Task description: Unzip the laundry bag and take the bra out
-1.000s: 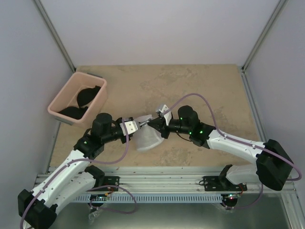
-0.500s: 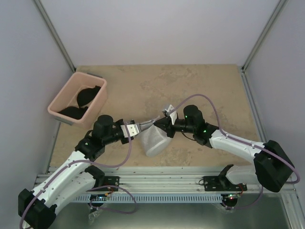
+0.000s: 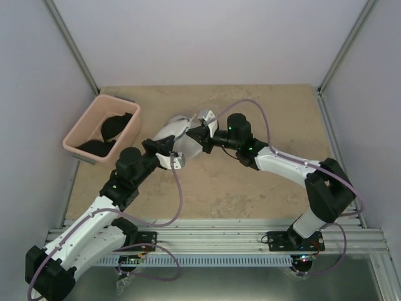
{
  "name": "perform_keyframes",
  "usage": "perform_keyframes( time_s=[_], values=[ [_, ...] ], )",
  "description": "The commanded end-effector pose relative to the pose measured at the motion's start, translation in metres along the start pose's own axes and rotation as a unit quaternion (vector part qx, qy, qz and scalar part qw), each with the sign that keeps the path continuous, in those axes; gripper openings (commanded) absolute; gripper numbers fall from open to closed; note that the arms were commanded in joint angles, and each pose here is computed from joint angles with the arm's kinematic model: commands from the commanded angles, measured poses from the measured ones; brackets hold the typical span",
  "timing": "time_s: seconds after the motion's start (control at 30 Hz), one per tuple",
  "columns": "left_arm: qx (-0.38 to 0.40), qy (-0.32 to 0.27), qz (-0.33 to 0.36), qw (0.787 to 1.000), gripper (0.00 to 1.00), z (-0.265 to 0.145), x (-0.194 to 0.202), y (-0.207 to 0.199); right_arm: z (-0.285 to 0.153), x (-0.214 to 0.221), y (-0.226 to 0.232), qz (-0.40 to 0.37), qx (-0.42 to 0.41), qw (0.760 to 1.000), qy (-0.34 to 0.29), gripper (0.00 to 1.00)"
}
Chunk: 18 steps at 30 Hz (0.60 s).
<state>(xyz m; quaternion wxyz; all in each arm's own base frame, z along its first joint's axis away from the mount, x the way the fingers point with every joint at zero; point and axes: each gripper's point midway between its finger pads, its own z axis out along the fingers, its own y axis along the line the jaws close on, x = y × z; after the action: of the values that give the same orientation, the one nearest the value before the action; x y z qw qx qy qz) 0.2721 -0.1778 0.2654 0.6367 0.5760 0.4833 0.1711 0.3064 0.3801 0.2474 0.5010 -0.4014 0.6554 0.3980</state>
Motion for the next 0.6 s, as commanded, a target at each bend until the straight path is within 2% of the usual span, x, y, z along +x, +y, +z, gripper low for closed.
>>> perform_keyframes(
  time_s=[0.0,0.1,0.27,0.4,0.57],
  values=[
    [-0.082,-0.007,0.174,0.981,0.00,-0.003,-0.015,0.044,0.017,-0.024,-0.019,-0.034,0.013,0.998,-0.059,0.01],
    [-0.034,-0.019,0.219,0.975,0.00,0.000,-0.013,0.018,0.026,0.009,-0.018,-0.016,-0.005,0.999,-0.043,0.02],
    [0.055,-0.055,0.282,0.956,0.00,-0.001,-0.001,-0.051,0.012,0.072,-0.011,0.027,-0.004,1.000,0.016,0.26],
    [0.134,-0.087,0.321,0.933,0.00,-0.010,0.012,-0.108,-0.008,0.100,0.004,0.043,-0.016,0.997,0.069,0.40],
    [0.167,-0.127,0.379,0.902,0.00,-0.022,0.020,-0.152,-0.040,0.118,0.033,0.033,-0.058,0.990,0.128,0.62]
  ],
)
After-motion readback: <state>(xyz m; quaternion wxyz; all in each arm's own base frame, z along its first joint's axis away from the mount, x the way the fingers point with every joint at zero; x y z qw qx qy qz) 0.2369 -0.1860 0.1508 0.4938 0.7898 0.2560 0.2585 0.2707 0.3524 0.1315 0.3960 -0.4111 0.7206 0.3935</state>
